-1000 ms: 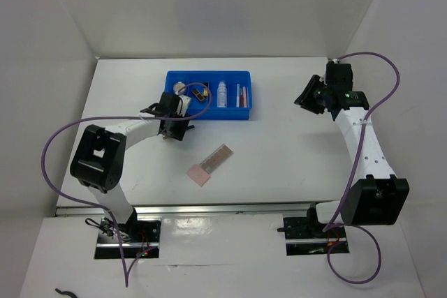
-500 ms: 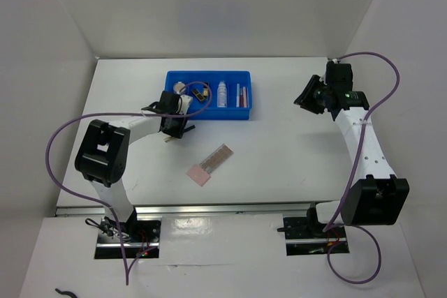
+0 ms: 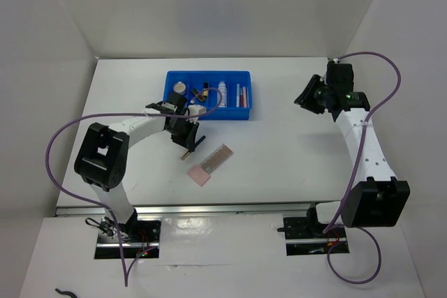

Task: Organize the makeup

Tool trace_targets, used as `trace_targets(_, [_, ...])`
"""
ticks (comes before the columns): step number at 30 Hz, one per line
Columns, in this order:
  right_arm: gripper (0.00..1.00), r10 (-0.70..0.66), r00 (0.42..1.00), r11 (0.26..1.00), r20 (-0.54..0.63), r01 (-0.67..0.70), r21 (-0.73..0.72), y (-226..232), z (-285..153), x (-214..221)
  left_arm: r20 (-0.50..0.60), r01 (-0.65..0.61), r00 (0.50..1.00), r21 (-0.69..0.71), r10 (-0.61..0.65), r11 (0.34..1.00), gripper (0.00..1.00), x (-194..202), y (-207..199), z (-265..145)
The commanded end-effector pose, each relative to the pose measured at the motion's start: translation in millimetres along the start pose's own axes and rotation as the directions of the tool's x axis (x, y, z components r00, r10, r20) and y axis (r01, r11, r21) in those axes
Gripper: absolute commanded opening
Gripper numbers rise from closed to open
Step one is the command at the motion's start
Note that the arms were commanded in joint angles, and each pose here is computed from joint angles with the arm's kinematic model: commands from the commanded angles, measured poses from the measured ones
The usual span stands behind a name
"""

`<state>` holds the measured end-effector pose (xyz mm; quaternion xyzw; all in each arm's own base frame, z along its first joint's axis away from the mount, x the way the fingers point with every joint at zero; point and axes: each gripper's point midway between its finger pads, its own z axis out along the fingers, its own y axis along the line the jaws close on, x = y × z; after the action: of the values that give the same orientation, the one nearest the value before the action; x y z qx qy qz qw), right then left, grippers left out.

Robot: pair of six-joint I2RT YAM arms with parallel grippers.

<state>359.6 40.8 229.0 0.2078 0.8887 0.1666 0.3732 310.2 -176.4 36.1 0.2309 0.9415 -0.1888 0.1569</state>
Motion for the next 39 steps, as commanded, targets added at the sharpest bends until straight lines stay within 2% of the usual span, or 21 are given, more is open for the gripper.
trace_targets(1, [0.38, -0.006, 0.998, 0.999, 0.055, 0.008, -0.037, 8.3, -17.0, -9.9, 0.062, -0.06, 0.997, 0.269, 0.045, 0.961, 0.0, -27.1, -64.8, -52.7])
trace_targets(4, [0.38, -0.007, 0.998, 0.999, 0.064, 0.01, -0.042, 9.5, -20.5, -11.0, 0.149, -0.079, 0.988, 0.317, 0.032, 0.945, 0.0, -66.2, -83.6, -82.5])
trace_targets(7, [0.38, -0.007, 0.998, 0.999, 0.064, 0.01, -0.042, 9.5, -20.5, -11.0, 0.195, 0.031, 0.976, 0.331, -0.1, 0.943, 0.0, -112.1, -90.5, -95.5])
trace_targets(10, [0.38, -0.007, 0.997, 1.0, 0.071, 0.009, -0.03, 7.4, -20.2, -12.3, 0.295, 0.038, 0.942, 0.381, -0.161, 0.924, 0.0, -166.3, -99.5, -106.8])
trace_targets(11, [0.38, -0.007, 0.997, 1.0, 0.075, 0.009, -0.022, 6.1, -20.1, -13.1, 0.269, 0.13, 0.932, 0.382, -0.244, 0.915, 0.0, -177.2, -93.0, -92.6])
trace_targets(13, [0.38, -0.007, 0.997, 1.0, 0.075, 0.009, -0.022, 6.9, -22.0, -14.0, 0.337, 0.105, 0.908, 0.393, -0.25, 0.914, 0.0, -213.2, -99.3, -99.5])
trace_targets(14, [0.38, -0.007, 0.997, 1.0, 0.081, 0.008, -0.011, 5.1, -21.8, -15.1, 0.314, 0.174, 0.901, 0.365, -0.298, 0.914, 0.0, -221.5, -93.1, -77.0])
trace_targets(15, [0.38, -0.006, 0.997, 1.0, 0.073, 0.006, -0.007, 4.0, -18.9, -14.1, 0.316, 0.183, 0.898, 0.363, -0.305, 0.914, 0.0, -229.4, -96.6, -70.3])
trace_targets(17, [0.38, -0.006, 0.997, 1.0, 0.078, 0.006, 0.001, 2.6, -18.7, -14.9, 0.362, 0.222, 0.859, 0.374, -0.362, 0.901, 0.0, -259.1, -92.6, -68.0])
trace_targets(18, [0.38, -0.005, 0.998, 1.0, 0.07, 0.004, 0.006, 1.4, -15.7, -13.9, 0.348, 0.253, 0.854, 0.371, -0.386, 0.894, 0.0, -263.2, -84.9, -47.1])
trace_targets(20, [0.38, -0.003, 0.998, 1.0, 0.061, 0.003, 0.011, -0.8, -13.7, -10.4, 0.383, 0.267, 0.829, 0.37, -0.408, 0.89, 0.0, -282.0, -79.7, -42.5])
trace_targets(21, [0.38, -0.002, 0.999, 1.0, 0.051, 0.001, 0.016, -2.2, -10.3, -9.2, 0.367, 0.293, 0.828, 0.358, -0.423, 0.886, 0.0, -283.2, -77.2, -22.7])
trace_targets(23, [0.38, -0.001, 0.999, 1.0, 0.047, -0.001, 0.03, -6.1, -8.3, -6.6, 0.399, 0.279, 0.819, 0.349, -0.412, 0.894, 0.0, -297.0, -79.3, -18.7])
trace_targets(28, [0.38, -0.007, 1.0, 0.999, 0.024, 0.006, 0.054, -12.9, 3.6, -2.3, 0.425, 0.337, 0.784, 0.321, -0.453, 0.885, 0.02, -308.7, -61.1, 9.3])
trace_targets(31, [0.38, -0.007, 1.0, 0.999, 0.025, 0.006, 0.054, -11.8, 4.7, -4.7, 0.439, 0.36, 0.769, 0.303, -0.464, 0.882, 0.34, -313.4, -53.4, 17.4])
trace_targets(32, [0.38, -0.007, 1.0, 0.999, 0.026, 0.006, 0.053, -10.7, 5.8, -7.0, 0.439, 0.36, 0.769, 0.303, -0.464, 0.882, 0.41, -313.4, -53.4, 17.4])
trace_targets(33, [0.38, -0.008, 1.0, 0.999, 0.026, 0.006, 0.053, -10.7, 5.8, -7.0, 0.439, 0.36, 0.769, 0.303, -0.464, 0.882, 0.55, -313.4, -53.4, 17.4])
trace_targets(35, [0.38, -0.006, 1.0, 0.998, 0.017, 0.005, 0.058, -12.1, 9.1, -5.6, 0.461, 0.344, 0.765, 0.298, -0.45, 0.89, 0.74, -318.2, -52.7, 13.8])
trace_targets(37, [0.38, -0.006, 1.0, 0.998, 0.017, 0.005, 0.058, -12.1, 9.1, -5.6, 0.488, 0.309, 0.765, 0.295, -0.42, 0.904, 0.88, -323.1, -56.8, -1.7])
trace_targets(39, [0.38, -0.006, 1.0, 0.998, 0.017, 0.005, 0.058, -12.1, 9.1, -5.6, 0.507, 0.28, 0.767, 0.286, -0.393, 0.916, 0.95, -325.7, -60.7, -17.0])
